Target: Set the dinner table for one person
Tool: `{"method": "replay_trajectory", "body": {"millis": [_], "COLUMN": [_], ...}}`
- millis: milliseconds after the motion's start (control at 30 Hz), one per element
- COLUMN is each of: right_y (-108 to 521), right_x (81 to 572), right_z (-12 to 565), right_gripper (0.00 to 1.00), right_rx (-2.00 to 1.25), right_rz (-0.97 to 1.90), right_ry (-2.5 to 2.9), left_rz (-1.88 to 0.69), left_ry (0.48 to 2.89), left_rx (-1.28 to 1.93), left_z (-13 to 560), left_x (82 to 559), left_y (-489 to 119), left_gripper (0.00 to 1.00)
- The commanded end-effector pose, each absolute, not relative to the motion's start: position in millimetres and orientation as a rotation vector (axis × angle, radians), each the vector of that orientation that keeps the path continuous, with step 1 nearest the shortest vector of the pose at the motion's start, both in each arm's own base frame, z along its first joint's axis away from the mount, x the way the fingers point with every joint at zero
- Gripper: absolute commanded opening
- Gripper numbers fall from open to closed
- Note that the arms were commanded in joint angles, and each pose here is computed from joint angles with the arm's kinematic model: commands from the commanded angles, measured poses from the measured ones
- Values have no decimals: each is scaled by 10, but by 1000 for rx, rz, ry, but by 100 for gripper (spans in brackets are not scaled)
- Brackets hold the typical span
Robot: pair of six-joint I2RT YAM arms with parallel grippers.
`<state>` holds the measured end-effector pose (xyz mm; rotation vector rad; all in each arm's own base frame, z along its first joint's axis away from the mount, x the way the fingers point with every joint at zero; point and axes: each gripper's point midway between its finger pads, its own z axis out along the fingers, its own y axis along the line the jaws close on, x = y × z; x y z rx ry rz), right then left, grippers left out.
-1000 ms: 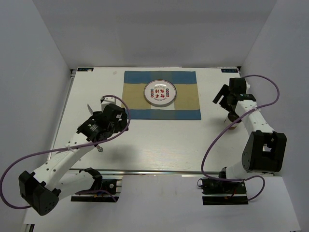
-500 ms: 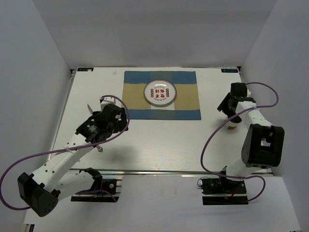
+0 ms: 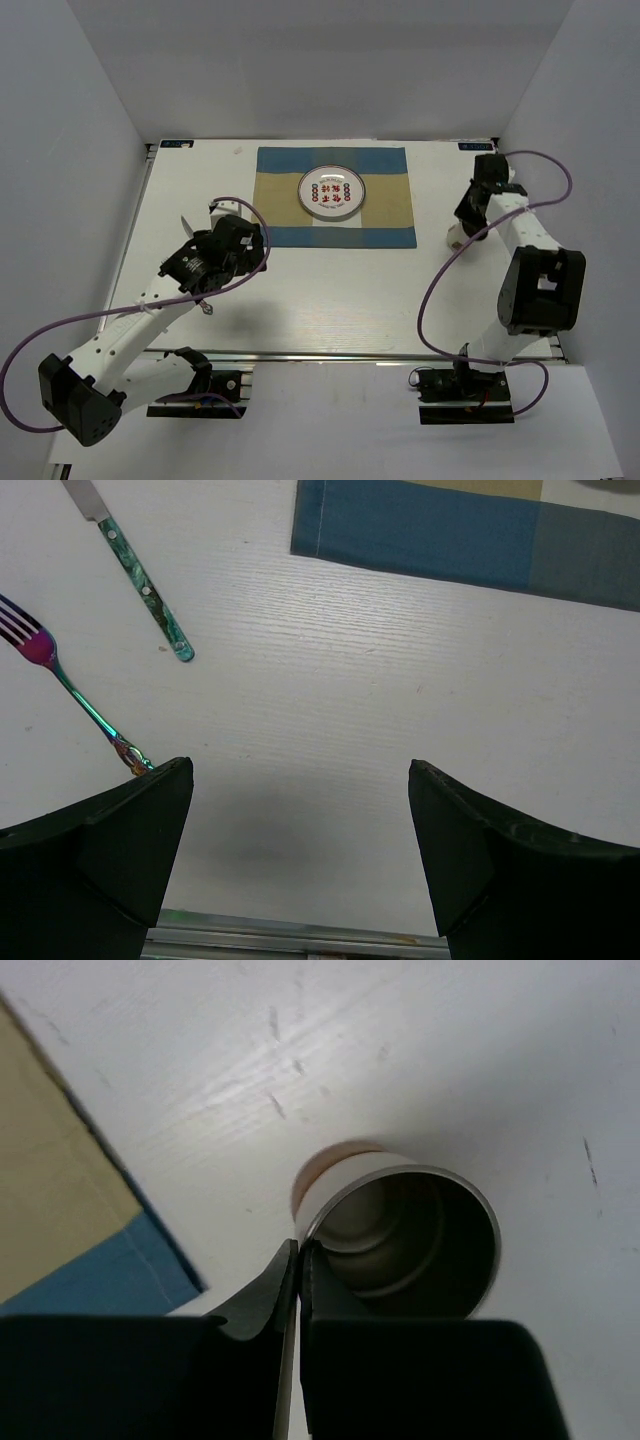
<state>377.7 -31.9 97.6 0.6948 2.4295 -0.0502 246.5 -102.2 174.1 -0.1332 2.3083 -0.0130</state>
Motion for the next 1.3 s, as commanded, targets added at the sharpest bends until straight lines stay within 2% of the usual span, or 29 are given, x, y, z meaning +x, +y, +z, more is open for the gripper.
{"method": "replay_trajectory", "body": {"millis": [0,33,67,100,133,233,367,567,733,1133,1267], "right_y": [-94,104,184,327,479,851,1125,1394,1474,1517,1556], "right_x": [4353,4464,4672,4782,4911,5332,5809,5990,6251,6453,6549], "right_z": [1536,1396,1674,1713,1499,1566,1691,1594,1633,1316,1365], "right_gripper": [0,0,0,0,0,0,0,0,0,0,0], "right_rx": [514,451,392,341,296,188,76,-36,-79,-126,-109], "right_rz": [13,23,42,68,88,103,137,197,181,140,167], "right_ry": [2348,2412,2386,2397,2460,2458,2350,2230,2183,2159,2118], "left_rz": [-29,-26,-26,-26,-17,-13,-58,-178,-185,-174,-177], "left_ry": [2296,2295,2295,2293,2290,2289,2294,2250,2256,2285,2285], "left_rx": [-126,-128,-128,-133,-136,-141,-112,-58,-45,-26,-23], "left_z": [1787,1786,1788,1793,1792,1792,1802,1901,1890,1817,1813], "left_x": [2497,2496,2493,2494,2494,2494,2491,2470,2479,2484,2482], "left_y": [-1058,-1052,-1050,-1045,-1030,-1022,-1095,-1222,-1249,-1272,-1277], "left_gripper": [98,98,98,98,98,98,98,98,98,98,98]}}
